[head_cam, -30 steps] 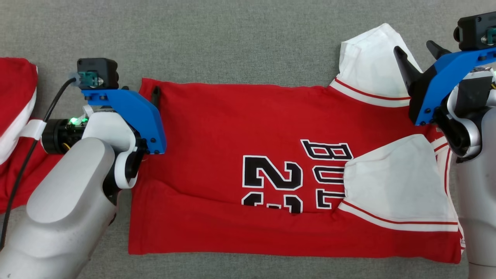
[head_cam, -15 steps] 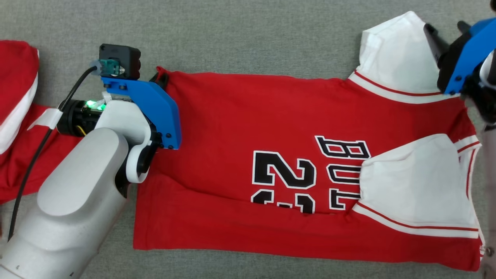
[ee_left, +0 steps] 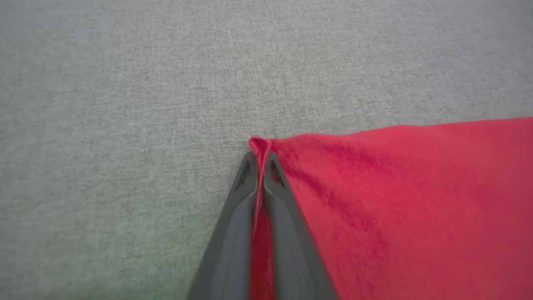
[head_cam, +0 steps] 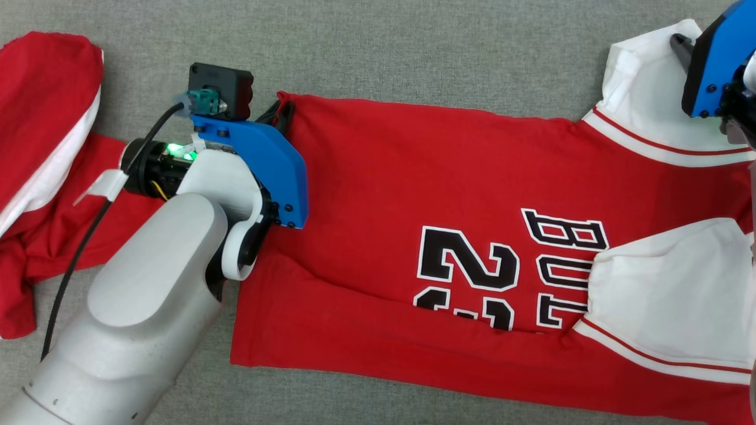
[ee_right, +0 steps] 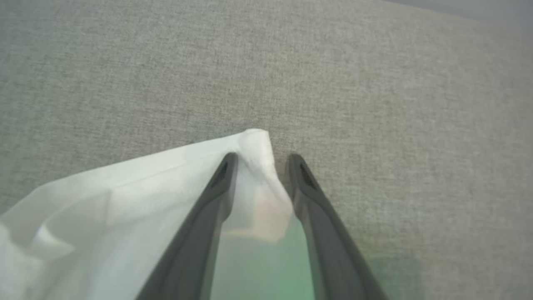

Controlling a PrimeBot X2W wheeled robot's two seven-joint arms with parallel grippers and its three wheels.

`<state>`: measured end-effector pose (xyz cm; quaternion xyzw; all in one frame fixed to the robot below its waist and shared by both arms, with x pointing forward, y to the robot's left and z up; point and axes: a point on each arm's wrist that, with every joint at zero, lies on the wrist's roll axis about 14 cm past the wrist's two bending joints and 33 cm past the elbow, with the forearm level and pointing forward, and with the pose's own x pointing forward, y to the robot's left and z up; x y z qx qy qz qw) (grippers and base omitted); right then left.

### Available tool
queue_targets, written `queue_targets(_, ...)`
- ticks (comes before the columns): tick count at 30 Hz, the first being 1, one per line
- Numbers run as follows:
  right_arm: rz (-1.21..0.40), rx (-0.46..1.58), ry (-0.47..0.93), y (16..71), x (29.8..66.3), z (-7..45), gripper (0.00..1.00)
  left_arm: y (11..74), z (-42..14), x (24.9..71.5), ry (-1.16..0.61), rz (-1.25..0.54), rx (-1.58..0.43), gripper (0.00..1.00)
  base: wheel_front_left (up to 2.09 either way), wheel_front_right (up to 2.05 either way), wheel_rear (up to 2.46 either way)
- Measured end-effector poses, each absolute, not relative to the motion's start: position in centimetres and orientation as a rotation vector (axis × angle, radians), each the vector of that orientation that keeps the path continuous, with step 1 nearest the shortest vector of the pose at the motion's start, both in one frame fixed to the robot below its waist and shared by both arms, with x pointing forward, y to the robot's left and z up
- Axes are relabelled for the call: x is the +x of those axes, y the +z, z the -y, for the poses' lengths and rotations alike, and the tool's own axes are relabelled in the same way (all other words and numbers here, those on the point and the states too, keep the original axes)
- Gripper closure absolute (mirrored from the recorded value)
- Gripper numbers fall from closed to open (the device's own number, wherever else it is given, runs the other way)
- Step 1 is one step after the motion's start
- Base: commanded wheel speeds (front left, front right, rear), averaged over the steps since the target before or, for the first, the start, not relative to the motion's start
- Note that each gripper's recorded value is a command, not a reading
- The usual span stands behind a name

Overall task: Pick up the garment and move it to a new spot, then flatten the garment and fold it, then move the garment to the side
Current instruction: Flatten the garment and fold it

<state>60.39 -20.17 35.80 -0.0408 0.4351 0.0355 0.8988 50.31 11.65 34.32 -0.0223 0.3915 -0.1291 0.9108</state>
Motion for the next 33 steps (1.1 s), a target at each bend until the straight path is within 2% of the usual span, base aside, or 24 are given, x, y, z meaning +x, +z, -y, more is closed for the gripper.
queue_targets(4, -0.856, -0.075, 0.086, 36.5, 60.6, 19.9, 1.00, 35.2, -11.9, 50.7, -0.245, -0.740, -0.072, 1.00, 0.00, 0.00, 0.00)
queue_targets(9, -0.687, -0.058, 0.104, 39.8, 61.4, 19.7, 1.00, 36.2, -12.9, 50.6, -0.206, -0.645, -0.073, 1.00, 0.00, 0.00, 0.00)
queue_targets(15, -0.553, -0.068, 0.096, 43.3, 60.1, 21.4, 1.00, 38.1, -12.8, 50.0, -0.215, -0.541, -0.081, 1.00, 0.00, 0.00, 0.00)
queue_targets(22, -0.515, -0.031, 0.118, 44.7, 56.2, 22.4, 1.00, 39.0, -12.1, 48.2, -0.283, -0.473, -0.074, 1.00, 0.00, 0.00, 0.00)
queue_targets(33, -0.635, 0.043, 0.159, 43.6, 46.8, 23.3, 1.00, 39.7, -12.1, 45.7, -0.373, -0.377, -0.022, 1.00, 0.00, 0.00, 0.00)
